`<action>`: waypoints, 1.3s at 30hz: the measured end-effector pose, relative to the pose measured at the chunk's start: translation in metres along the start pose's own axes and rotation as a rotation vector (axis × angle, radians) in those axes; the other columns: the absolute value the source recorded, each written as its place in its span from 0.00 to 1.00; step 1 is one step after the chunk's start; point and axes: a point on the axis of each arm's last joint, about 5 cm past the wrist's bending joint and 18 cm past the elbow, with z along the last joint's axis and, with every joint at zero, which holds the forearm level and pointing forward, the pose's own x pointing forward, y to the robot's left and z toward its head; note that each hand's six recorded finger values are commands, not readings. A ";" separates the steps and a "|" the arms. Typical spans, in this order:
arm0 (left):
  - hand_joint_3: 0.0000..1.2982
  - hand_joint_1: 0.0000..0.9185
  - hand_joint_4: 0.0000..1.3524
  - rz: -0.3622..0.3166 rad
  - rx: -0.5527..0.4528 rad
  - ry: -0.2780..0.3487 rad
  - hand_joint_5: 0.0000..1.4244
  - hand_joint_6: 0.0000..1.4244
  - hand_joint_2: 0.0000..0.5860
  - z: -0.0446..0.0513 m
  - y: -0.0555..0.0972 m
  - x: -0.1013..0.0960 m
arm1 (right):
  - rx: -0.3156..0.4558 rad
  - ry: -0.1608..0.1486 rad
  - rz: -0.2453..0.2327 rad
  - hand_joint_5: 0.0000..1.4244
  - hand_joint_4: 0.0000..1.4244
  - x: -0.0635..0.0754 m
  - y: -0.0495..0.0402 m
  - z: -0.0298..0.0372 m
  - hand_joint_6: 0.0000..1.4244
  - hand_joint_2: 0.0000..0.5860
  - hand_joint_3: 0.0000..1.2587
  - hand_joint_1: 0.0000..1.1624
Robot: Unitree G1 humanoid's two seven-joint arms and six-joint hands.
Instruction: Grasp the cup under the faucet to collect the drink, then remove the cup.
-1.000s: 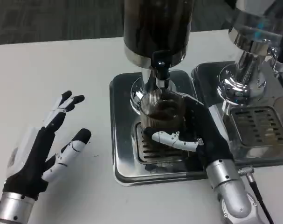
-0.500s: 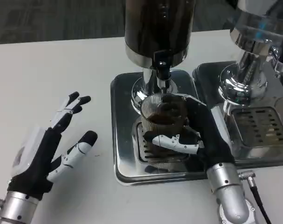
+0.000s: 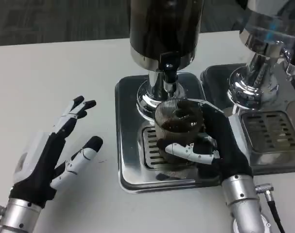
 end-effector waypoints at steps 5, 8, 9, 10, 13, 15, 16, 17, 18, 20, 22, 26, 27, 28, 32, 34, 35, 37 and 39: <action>0.13 0.00 0.00 -0.013 -0.005 -0.014 0.12 0.09 0.36 0.0013 -0.001 0.005 | 0.005 -0.007 -0.013 0.46 0.42 -0.006 -0.0011 0.0006 0.60 0.28 0.42 0.92; 0.13 0.00 0.00 -0.020 -0.006 -0.016 0.12 0.09 0.36 0.0015 -0.002 0.006 | 0.004 -0.014 -0.024 0.47 0.42 -0.010 -0.0019 0.0014 0.60 0.28 0.42 0.92; 0.13 0.00 0.00 -0.023 -0.006 -0.015 0.12 0.09 0.36 0.0014 -0.003 0.006 | 0.005 -0.015 -0.030 0.47 0.42 -0.012 -0.0024 0.0015 0.60 0.28 0.42 0.92; 0.13 0.00 0.00 -0.025 -0.006 -0.014 0.12 0.09 0.36 0.0013 -0.003 0.006 | 0.005 -0.014 -0.033 0.47 0.42 -0.013 -0.0026 0.0012 0.60 0.28 0.42 0.92; 0.13 0.00 0.00 -0.027 -0.007 -0.013 0.12 0.09 0.36 0.0013 -0.003 0.006 | 0.008 -0.011 -0.040 0.47 0.42 -0.017 -0.0031 0.0008 0.61 0.28 0.42 0.91; 0.12 0.00 0.00 -0.028 -0.008 -0.010 0.11 0.09 0.36 0.0010 -0.003 0.005 | 0.012 -0.018 -0.047 0.48 0.42 -0.018 -0.0034 0.0019 0.62 0.27 0.42 0.91; 0.12 0.00 0.00 -0.028 -0.008 -0.009 0.11 0.09 0.36 0.0009 -0.003 0.005 | 0.013 -0.020 -0.049 0.48 0.42 -0.019 -0.0035 0.0024 0.62 0.27 0.42 0.91; 0.12 0.00 0.00 -0.029 -0.007 -0.006 0.11 0.08 0.36 0.0008 -0.003 0.005 | 0.015 -0.030 -0.057 0.48 0.42 -0.019 -0.0043 0.0043 0.62 0.27 0.42 0.91; 0.12 0.00 0.00 -0.029 -0.006 -0.004 0.10 0.08 0.36 0.0007 -0.003 0.005 | 0.016 -0.036 -0.059 0.48 0.42 -0.019 -0.0046 0.0052 0.62 0.27 0.42 0.91; 0.11 0.00 0.00 -0.030 -0.003 0.000 0.10 0.07 0.36 0.0003 -0.003 0.005 | 0.018 -0.048 -0.069 0.48 0.43 -0.020 -0.0059 0.0073 0.62 0.27 0.42 0.91; 0.11 0.00 0.00 -0.034 0.008 0.005 0.09 0.06 0.35 -0.0004 -0.001 0.005 | 0.020 -0.054 -0.076 0.48 0.43 -0.021 -0.0068 0.0086 0.62 0.27 0.42 0.91; 0.12 0.00 0.00 -0.039 0.028 0.001 0.09 0.06 0.35 -0.0007 0.004 0.005 | 0.023 -0.056 -0.090 0.49 0.44 -0.027 -0.0087 0.0104 0.63 0.27 0.43 0.91; 0.12 0.00 0.00 -0.037 0.030 0.002 0.09 0.06 0.35 -0.0010 0.005 0.005 | 0.025 -0.059 -0.095 0.49 0.44 -0.030 -0.0093 0.0117 0.63 0.26 0.43 0.91; 0.12 0.00 0.00 -0.035 0.029 0.004 0.09 0.06 0.35 -0.0012 0.005 0.004 | 0.026 -0.062 -0.098 0.49 0.44 -0.031 -0.0095 0.0124 0.63 0.26 0.43 0.91; 0.12 0.00 0.00 -0.048 0.041 0.011 0.10 0.06 0.35 -0.0024 0.009 0.000 | 0.027 -0.077 -0.100 0.49 0.44 -0.034 -0.0115 0.0182 0.64 0.26 0.43 0.90; 0.12 0.00 0.00 -0.053 0.045 0.015 0.10 0.06 0.35 -0.0029 0.011 -0.001 | 0.027 -0.080 -0.097 0.49 0.45 -0.035 -0.0123 0.0202 0.64 0.26 0.43 0.90; 0.12 0.00 0.00 -0.055 0.046 0.015 0.10 0.06 0.35 -0.0029 0.011 -0.003 | 0.030 -0.081 -0.092 0.49 0.45 -0.036 -0.0127 0.0212 0.64 0.26 0.44 0.90; 0.12 0.00 0.00 -0.062 0.054 0.005 0.09 0.05 0.35 -0.0019 0.013 -0.004 | 0.037 -0.076 -0.079 0.49 0.45 -0.040 -0.0138 0.0234 0.64 0.26 0.44 0.90; 0.12 0.00 0.00 -0.071 0.076 -0.019 0.09 0.05 0.35 0.0003 0.017 -0.003 | 0.040 -0.075 -0.064 0.49 0.45 -0.044 -0.0148 0.0253 0.64 0.26 0.44 0.90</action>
